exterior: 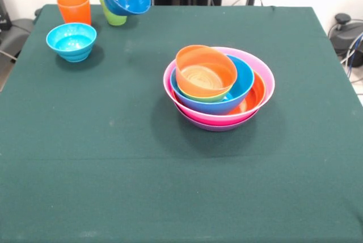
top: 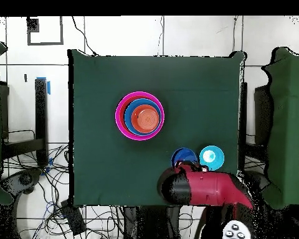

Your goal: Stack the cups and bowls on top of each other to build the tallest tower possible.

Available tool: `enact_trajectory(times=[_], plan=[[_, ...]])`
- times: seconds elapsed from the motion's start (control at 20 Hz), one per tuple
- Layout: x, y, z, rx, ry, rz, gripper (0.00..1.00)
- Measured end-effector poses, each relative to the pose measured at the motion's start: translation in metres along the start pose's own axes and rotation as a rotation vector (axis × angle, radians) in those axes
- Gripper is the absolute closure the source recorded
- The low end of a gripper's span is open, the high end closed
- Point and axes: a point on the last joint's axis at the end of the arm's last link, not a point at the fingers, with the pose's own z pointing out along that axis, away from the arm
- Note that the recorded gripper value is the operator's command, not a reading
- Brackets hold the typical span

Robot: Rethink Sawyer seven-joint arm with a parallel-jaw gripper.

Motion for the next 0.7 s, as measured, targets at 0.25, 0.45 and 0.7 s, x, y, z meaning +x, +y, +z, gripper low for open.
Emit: enact_trajectory(times=[0.25, 0.45, 0.7], plan=[[0.013, 0.02, -0.006, 0.038, -0.027, 0.01, 1.0], [0.021, 0.027, -0.006, 0.052, -0.049, 0.041, 1.0], [0.035, 0.021, -0.004, 0.068, -0.075, 0.085, 1.0]])
